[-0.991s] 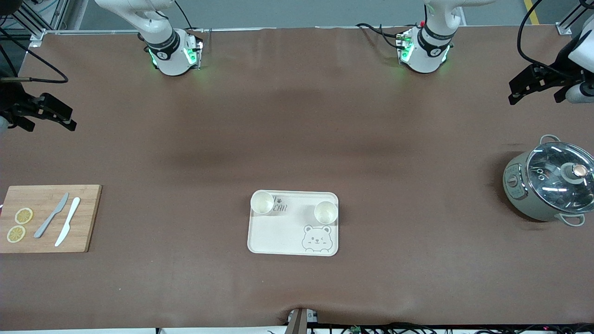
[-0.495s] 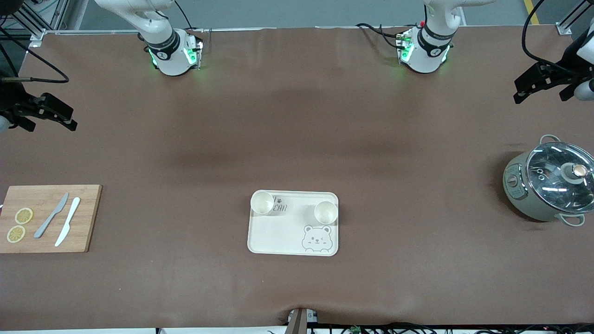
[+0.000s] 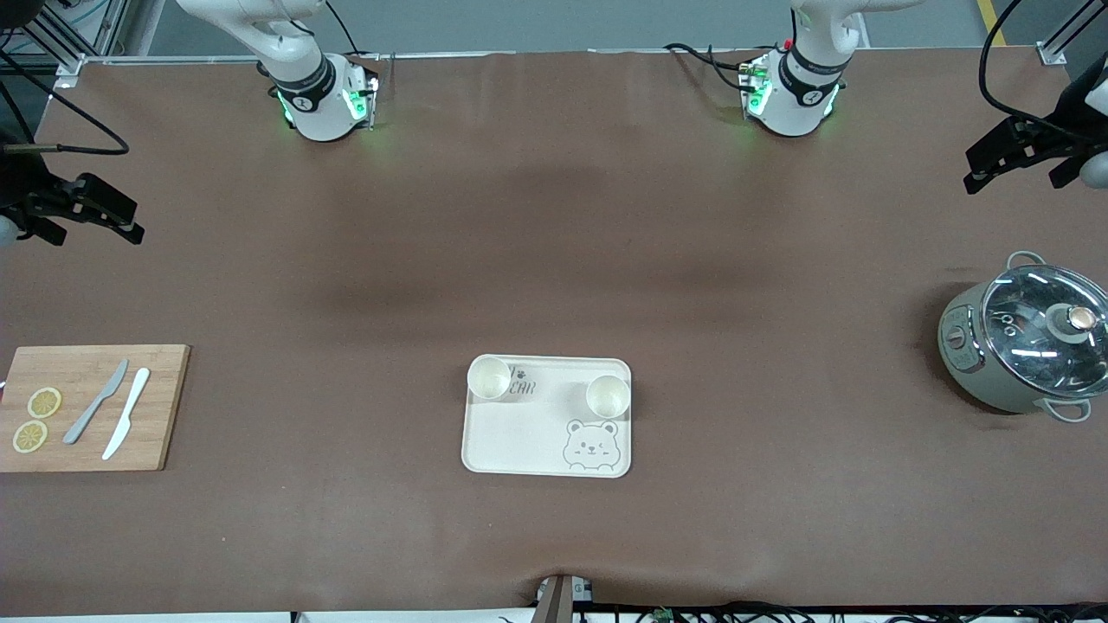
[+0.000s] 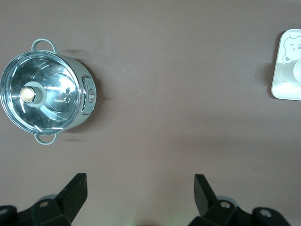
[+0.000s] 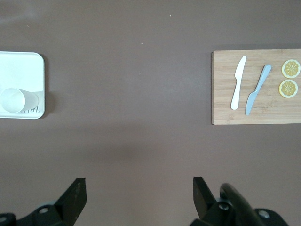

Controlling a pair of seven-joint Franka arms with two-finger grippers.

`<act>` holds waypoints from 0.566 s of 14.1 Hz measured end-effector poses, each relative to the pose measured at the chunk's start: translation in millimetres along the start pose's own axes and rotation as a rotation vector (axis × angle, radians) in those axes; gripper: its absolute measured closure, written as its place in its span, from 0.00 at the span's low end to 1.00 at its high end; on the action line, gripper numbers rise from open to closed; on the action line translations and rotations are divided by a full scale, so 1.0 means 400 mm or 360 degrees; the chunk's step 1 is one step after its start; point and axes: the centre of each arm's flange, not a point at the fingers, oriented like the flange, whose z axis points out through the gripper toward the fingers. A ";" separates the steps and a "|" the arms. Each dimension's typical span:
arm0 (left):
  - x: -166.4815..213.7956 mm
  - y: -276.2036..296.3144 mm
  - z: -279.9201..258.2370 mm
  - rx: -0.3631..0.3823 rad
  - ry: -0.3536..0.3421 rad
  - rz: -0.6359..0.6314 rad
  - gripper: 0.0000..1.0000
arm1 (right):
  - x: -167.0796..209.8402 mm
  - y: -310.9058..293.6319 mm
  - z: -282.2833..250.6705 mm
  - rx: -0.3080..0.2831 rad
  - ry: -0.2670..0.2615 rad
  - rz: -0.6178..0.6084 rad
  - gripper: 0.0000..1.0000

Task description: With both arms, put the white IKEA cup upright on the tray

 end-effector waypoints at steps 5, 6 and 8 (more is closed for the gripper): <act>0.002 0.011 0.005 -0.0028 -0.0008 0.0010 0.00 | 0.000 0.004 0.000 0.0000 0.0000 0.0004 0.00; 0.001 0.013 0.004 -0.0044 -0.0010 0.0011 0.00 | 0.000 0.004 0.000 0.0000 0.0000 0.0005 0.00; 0.002 0.013 0.004 -0.0059 -0.0010 0.0008 0.00 | 0.000 0.005 0.000 0.0000 0.0000 0.0005 0.00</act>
